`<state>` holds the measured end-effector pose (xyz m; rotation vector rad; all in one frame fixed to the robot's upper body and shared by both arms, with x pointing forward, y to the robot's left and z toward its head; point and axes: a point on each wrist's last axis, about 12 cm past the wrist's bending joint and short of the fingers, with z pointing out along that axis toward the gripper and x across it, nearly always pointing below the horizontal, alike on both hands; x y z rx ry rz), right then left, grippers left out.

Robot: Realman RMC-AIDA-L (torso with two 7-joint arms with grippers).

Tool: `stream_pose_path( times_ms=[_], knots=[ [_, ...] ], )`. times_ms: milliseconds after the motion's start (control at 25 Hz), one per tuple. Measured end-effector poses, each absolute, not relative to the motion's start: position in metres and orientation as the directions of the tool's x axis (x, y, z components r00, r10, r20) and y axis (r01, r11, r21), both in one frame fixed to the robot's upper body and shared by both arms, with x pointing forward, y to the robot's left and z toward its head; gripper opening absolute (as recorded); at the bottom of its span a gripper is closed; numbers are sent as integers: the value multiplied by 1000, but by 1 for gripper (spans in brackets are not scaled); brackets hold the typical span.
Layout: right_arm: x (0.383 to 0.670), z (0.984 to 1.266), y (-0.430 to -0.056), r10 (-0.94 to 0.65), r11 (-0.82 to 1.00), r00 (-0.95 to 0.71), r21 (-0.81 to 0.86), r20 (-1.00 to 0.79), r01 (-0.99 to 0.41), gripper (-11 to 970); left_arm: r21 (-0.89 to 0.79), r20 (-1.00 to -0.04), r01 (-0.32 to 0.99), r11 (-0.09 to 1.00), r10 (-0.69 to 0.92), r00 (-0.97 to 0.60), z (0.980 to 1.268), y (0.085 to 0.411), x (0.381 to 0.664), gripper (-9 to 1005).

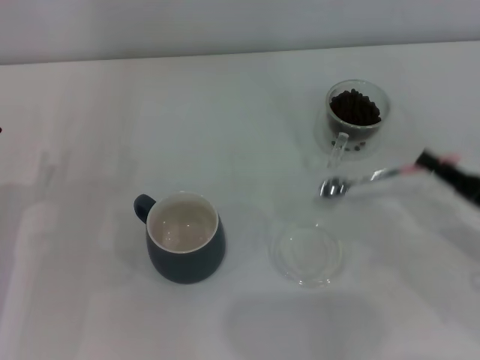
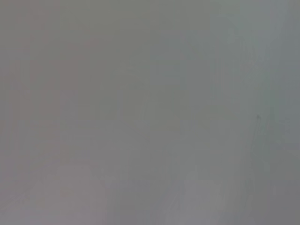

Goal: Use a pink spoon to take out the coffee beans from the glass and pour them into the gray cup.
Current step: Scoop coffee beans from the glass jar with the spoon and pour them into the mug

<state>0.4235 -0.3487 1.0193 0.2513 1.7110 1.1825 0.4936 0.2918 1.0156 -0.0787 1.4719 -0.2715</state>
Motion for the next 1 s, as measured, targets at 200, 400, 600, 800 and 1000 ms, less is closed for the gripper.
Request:
stream_pose_path(
  times_ms=[200, 400, 600, 800, 1000],
  knots=[
    [471, 1053, -357, 594, 559, -357, 689, -721, -462, 151, -214, -971, 136, 967, -225, 76, 1017, 292, 496, 882],
    [521, 1085, -361, 469, 649, -291, 549, -834, -526, 148, -217, -973, 129, 968, -224, 47, 1013, 291, 497, 883],
    [555, 1112, -364, 272, 746, -258, 373, -927, -552, 145, -219, -974, 119, 969, -224, 32, 1012, 291, 498, 882],
    [563, 1121, -372, 145, 807, -245, 258, -959, -531, 145, -227, -972, 97, 969, -231, 37, 1012, 294, 498, 882],
    [559, 1115, -374, 116, 813, -276, 251, -954, -525, 145, -233, -971, 73, 970, -236, 46, 1013, 299, 500, 881]
  ],
)
